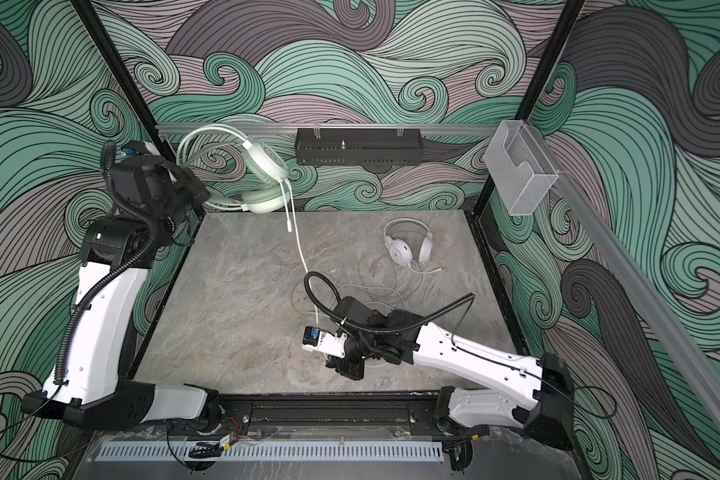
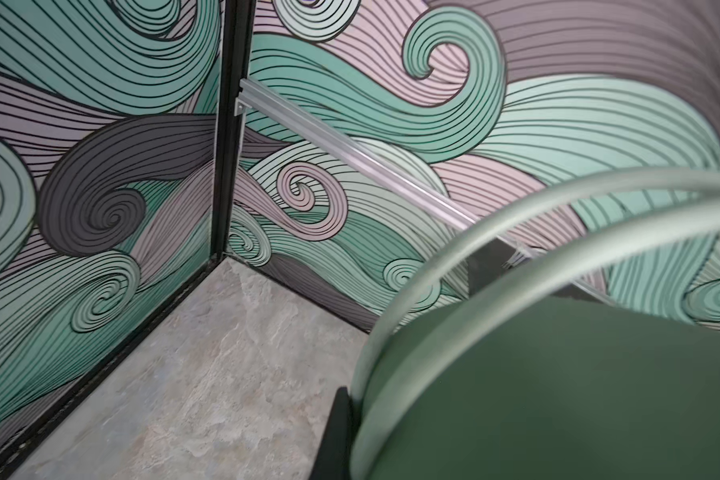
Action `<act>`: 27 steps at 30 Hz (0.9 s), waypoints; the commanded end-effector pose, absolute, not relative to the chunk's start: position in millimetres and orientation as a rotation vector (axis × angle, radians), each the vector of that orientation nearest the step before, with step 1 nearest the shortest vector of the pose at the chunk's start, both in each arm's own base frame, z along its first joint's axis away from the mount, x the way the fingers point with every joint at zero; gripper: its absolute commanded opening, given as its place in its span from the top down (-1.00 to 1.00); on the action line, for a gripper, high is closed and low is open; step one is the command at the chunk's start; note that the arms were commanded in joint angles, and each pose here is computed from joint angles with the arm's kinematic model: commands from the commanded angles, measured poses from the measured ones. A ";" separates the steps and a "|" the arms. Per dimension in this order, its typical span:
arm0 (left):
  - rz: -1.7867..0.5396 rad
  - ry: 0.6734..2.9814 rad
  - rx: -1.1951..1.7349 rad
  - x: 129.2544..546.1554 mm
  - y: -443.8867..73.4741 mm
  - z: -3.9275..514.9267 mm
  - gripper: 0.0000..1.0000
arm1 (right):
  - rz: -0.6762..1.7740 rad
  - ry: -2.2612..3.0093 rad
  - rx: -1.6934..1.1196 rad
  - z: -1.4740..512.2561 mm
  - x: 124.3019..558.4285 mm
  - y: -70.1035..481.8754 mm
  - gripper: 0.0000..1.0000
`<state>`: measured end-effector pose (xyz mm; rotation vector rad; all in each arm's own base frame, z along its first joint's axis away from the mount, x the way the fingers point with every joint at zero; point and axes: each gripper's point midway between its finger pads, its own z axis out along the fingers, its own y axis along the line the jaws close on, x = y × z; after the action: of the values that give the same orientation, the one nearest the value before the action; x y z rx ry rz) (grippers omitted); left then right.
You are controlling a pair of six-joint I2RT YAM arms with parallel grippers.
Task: Wrap the headphones
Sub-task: 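Carry the green cable up beside the held headset with the right gripper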
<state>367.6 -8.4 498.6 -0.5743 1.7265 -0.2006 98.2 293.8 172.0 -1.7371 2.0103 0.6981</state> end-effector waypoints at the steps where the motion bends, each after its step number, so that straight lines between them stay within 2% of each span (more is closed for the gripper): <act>1: -0.409 1.514 -0.617 351.3 -9.3 560.9 1.00 | 0.670 2.100 -1.501 183.1 133.2 279.5 1.00; 5: -0.358 1.543 -0.594 344.7 -6.1 553.4 1.00 | 0.629 2.195 -1.178 201.8 186.3 248.3 1.00; 8: -0.284 1.605 -0.568 345.4 -3.4 530.1 1.00 | 0.584 2.113 -1.052 242.3 211.2 232.1 1.00; 17: -0.105 1.799 -0.509 348.3 1.5 453.0 1.00 | 0.091 1.798 -1.131 349.9 238.3 205.5 1.00; 22: -0.113 1.899 -0.427 356.5 -13.0 423.5 1.00 | 0.019 1.687 -1.189 395.0 243.6 221.5 1.00; 27: -0.191 1.985 -0.256 359.7 -52.1 401.8 1.00 | -0.068 1.622 -1.264 416.1 254.5 255.4 1.00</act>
<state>360.0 -22.8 383.9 -0.3701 2.0290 -0.0698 243.9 251.9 417.5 -1.2111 1.6257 0.0584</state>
